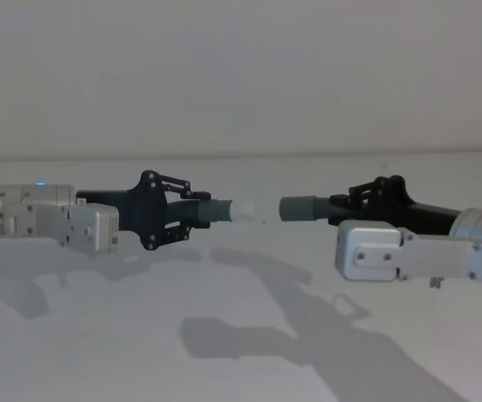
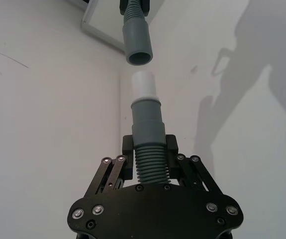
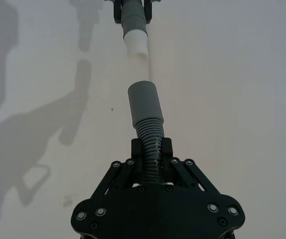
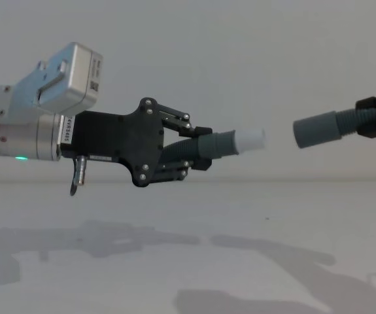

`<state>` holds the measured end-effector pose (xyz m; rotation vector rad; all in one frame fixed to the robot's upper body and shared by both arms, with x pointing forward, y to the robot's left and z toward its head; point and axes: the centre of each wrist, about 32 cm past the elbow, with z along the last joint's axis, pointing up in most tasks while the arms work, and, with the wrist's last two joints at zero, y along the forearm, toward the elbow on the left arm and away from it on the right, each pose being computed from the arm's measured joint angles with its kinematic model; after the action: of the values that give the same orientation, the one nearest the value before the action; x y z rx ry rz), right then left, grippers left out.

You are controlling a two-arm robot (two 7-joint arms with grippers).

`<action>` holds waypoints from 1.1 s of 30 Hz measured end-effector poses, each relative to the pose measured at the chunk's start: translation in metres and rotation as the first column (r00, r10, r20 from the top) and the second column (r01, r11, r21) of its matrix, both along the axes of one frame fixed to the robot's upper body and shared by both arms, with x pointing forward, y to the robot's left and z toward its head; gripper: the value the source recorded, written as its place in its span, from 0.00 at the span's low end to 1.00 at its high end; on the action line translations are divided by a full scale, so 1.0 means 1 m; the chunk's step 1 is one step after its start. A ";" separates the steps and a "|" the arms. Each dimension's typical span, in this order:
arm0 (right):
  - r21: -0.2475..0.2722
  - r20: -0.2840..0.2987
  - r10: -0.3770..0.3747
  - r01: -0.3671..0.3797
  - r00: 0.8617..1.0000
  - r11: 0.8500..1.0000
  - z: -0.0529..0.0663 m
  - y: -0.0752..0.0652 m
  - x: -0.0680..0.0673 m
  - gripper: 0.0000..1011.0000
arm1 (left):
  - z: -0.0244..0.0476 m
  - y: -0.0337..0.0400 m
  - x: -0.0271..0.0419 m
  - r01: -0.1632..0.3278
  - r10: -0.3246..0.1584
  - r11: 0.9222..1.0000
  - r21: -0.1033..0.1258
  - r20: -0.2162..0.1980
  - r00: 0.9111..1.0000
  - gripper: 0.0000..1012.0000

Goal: Use both hands to pick up one end of the pipe from the table, align the ends, and insert them.

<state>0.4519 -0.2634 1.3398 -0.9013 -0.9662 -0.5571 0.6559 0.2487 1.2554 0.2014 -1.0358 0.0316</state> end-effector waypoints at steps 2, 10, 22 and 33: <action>0.003 -0.003 0.003 -0.003 1.000 1.000 0.000 0.002 0.000 0.19 | 0.0000 0.0000 0.0000 0.000 0.000 1.000 0.000 0.000 1.000 0.34; 0.021 -0.017 0.013 -0.013 1.000 1.000 0.000 0.012 0.003 0.19 | 0.0000 0.0000 0.0000 0.000 0.000 1.000 0.000 0.000 1.000 0.34; 0.053 -0.037 0.022 -0.020 0.999 0.998 -0.002 0.023 0.007 0.19 | 0.0000 0.0000 0.0000 0.000 0.000 1.000 0.000 0.000 1.000 0.34; 0.065 -0.053 0.021 -0.017 0.998 0.998 -0.004 0.026 0.011 0.19 | 0.0000 0.0004 0.0000 -0.001 0.001 1.000 0.001 0.000 1.000 0.34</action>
<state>0.4626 -0.2370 1.3361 -0.8441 -0.9022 -0.5424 0.6559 0.2491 1.2554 0.2022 -1.0357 0.0319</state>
